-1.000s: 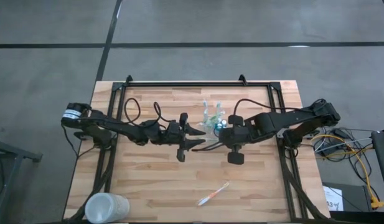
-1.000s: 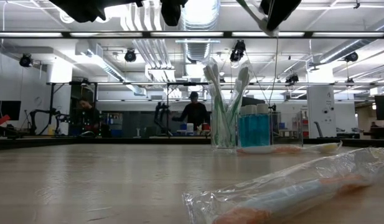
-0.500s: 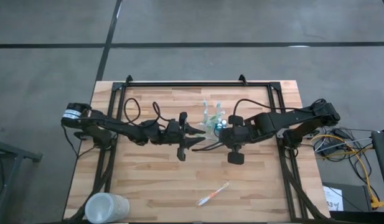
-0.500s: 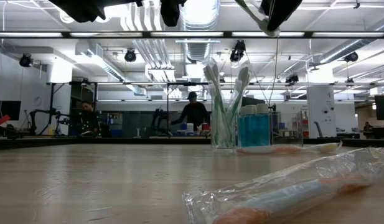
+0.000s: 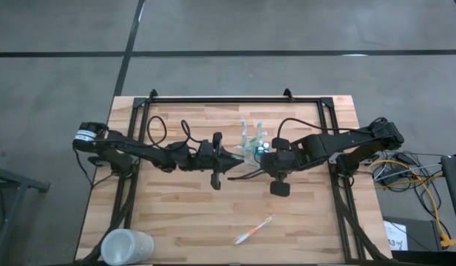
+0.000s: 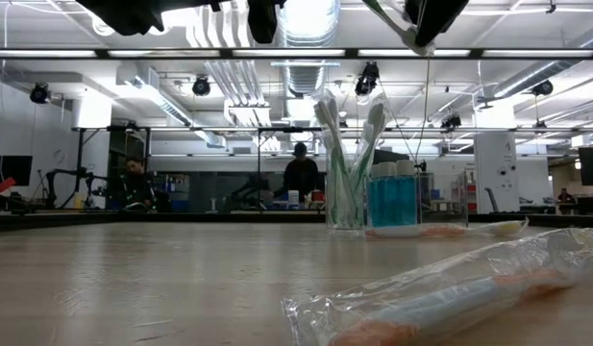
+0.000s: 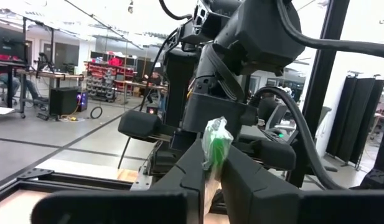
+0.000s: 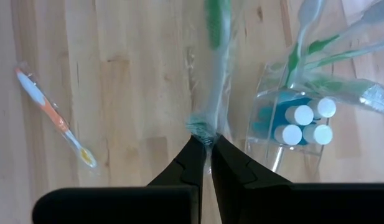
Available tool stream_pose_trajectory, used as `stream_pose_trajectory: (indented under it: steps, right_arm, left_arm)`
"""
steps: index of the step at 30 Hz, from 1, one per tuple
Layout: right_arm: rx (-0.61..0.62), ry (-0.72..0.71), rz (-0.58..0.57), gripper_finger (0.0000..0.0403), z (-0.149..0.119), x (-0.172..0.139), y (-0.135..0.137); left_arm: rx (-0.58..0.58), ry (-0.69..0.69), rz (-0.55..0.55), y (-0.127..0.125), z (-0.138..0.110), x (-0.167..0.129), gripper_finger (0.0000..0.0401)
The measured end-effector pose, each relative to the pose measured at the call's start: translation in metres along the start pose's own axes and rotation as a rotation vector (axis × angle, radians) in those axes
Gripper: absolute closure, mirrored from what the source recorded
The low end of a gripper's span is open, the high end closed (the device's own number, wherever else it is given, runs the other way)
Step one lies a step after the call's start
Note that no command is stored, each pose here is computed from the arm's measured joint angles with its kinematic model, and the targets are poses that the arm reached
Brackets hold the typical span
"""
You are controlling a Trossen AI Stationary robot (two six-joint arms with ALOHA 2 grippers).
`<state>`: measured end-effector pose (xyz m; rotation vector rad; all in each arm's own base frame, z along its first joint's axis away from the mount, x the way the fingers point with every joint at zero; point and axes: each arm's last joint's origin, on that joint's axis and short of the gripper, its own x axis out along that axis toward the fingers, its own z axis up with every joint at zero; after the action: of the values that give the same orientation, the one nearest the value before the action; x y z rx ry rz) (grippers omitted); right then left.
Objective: Pick & Place toothbrushing station
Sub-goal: Put the green toothbrush into the transparent organizer
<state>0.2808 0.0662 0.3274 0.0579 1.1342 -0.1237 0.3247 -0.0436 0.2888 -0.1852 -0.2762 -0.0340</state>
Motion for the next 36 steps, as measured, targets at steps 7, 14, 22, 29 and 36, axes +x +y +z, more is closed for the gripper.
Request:
stream_pose_trajectory:
  steps: [7,14,22,29,36]
  right_arm:
    - [0.003,0.004,0.011,0.039,0.0001,0.0002,-0.0001]
    - [0.068,0.007,0.017,0.039,0.0003,0.0004,-0.0007]
    - [0.112,0.011,0.018,0.0351,0.0001,0.0018,-0.0004]
    - [0.138,0.011,0.017,0.0289,0.0001,0.0018,-0.0004]
    - [0.143,0.003,0.016,0.0254,0.0005,0.0014,-0.0006]
  left_arm:
    - [-0.001,0.007,-0.003,0.0001,-0.0006,0.0,0.0372]
    - [-0.001,0.008,-0.005,0.0,-0.0007,0.0,0.0372]
    - [-0.004,0.01,-0.004,0.0001,-0.001,0.0,0.0371]
    - [-0.006,0.011,-0.008,-0.0002,-0.001,0.0,0.0371]
    - [-0.006,0.011,-0.008,-0.0002,-0.001,0.0,0.0371]
